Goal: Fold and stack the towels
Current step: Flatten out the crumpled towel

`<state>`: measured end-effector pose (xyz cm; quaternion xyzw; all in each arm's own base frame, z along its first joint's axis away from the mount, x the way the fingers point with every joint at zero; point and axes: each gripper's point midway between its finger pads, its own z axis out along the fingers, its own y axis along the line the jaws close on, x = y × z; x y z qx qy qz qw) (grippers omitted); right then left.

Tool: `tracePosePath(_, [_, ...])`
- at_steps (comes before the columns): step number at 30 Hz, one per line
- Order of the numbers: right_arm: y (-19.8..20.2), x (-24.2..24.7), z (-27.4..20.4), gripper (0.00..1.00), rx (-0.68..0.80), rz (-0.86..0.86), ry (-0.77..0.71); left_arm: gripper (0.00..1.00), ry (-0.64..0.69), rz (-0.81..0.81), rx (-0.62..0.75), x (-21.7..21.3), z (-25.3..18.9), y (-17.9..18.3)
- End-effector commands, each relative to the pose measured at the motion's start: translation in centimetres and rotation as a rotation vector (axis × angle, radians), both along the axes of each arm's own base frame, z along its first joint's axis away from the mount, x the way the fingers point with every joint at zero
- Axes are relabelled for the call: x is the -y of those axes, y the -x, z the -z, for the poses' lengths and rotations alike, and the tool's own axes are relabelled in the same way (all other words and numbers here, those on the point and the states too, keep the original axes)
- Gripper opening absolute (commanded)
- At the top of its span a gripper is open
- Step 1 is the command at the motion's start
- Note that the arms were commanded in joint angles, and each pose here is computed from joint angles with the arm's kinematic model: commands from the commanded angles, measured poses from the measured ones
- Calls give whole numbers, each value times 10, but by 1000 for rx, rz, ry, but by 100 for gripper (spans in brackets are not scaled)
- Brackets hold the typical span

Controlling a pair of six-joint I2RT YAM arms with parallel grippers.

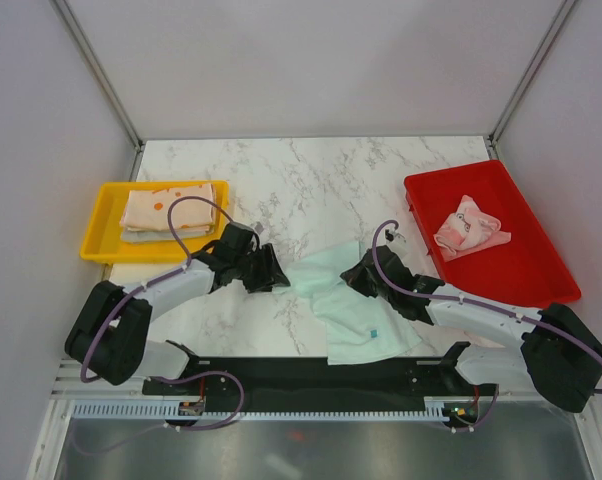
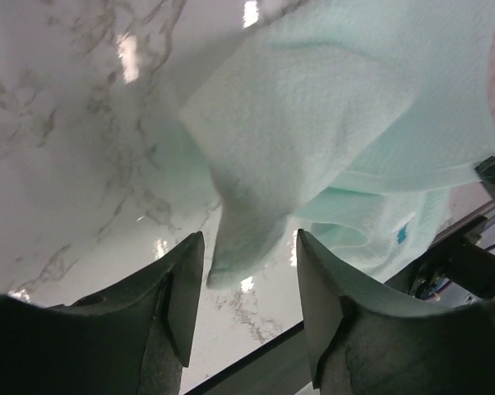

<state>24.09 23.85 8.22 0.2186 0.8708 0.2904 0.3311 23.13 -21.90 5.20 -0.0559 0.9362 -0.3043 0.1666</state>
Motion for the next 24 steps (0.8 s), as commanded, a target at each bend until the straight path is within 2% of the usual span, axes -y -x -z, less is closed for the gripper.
tracePosePath(1, [2,-4,1,0,-9,-3,-17,57,-75,-15,-10,-21,19,18])
tracePosePath(7, [0,-5,-4,0,2,0,-27,64,-65,-54,25,-22,21,34])
tracePosePath(14, [3,-2,-4,0,6,2,-30,66,3,-118,156,-15,6,11])
tracePosePath(17, [3,0,-5,0,13,8,-31,64,-2,-127,171,-14,5,5])
tracePosePath(24, [3,0,-6,0,16,10,-34,50,24,-144,158,-12,12,6])
